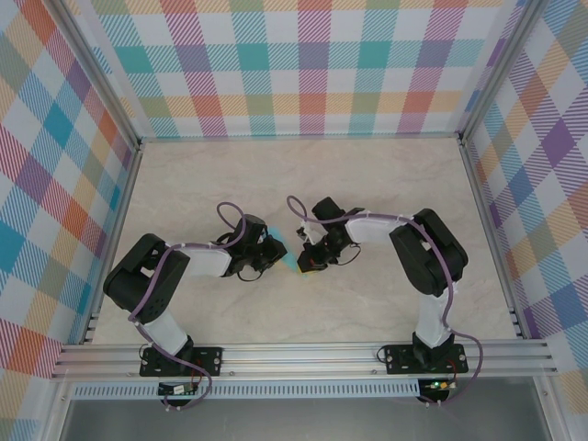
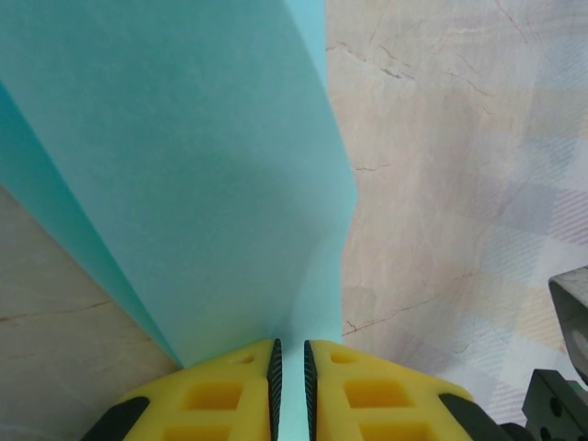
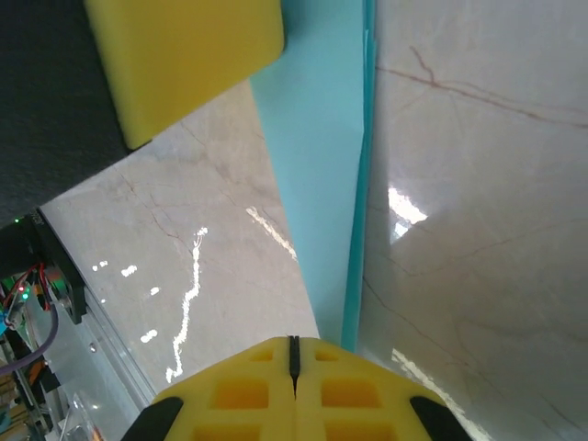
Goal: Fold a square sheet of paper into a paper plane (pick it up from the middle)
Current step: Fold the wing for the fifth time at the center of the table.
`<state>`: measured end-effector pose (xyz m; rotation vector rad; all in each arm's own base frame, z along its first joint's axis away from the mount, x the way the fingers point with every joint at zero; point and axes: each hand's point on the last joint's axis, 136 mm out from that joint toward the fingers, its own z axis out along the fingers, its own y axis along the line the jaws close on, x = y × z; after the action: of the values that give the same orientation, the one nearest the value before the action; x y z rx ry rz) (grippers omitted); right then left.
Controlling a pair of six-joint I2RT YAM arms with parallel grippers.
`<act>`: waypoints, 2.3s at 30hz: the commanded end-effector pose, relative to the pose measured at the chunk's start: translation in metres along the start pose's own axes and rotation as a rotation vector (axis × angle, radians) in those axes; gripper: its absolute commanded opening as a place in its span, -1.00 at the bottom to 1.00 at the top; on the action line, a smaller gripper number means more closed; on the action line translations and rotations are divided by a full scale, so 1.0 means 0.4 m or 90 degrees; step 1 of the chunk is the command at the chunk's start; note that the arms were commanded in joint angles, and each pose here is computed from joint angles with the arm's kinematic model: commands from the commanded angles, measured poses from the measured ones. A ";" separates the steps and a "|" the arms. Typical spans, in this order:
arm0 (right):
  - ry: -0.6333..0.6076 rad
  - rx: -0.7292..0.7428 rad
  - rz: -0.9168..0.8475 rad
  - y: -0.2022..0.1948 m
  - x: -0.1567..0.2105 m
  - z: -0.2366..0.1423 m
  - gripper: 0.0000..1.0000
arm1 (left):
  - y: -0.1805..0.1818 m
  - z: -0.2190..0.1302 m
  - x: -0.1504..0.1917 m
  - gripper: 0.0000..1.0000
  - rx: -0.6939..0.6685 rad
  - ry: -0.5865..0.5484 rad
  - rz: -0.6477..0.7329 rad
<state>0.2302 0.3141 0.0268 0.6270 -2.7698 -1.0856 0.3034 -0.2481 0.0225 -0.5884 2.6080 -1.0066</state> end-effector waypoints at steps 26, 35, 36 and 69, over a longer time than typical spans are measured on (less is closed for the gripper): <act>-0.092 0.003 -0.034 0.033 -0.098 0.005 -1.00 | -0.003 -0.005 0.005 -0.67 -0.013 0.009 0.028; -0.046 0.013 -0.027 -0.004 -0.046 0.042 -1.00 | -0.026 -0.003 -0.002 -0.66 -0.001 0.013 0.044; -0.041 0.018 -0.025 -0.011 -0.039 0.045 -1.00 | -0.032 -0.003 -0.002 -0.66 0.002 0.013 0.049; -0.002 0.100 -0.016 -0.099 0.033 0.059 -1.00 | 0.004 0.036 -0.032 -0.68 -0.025 -0.003 0.197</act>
<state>0.2490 0.3282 0.0148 0.7158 -2.8838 -1.1145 0.3174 -0.2558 0.0235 -0.2075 2.6067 -0.9138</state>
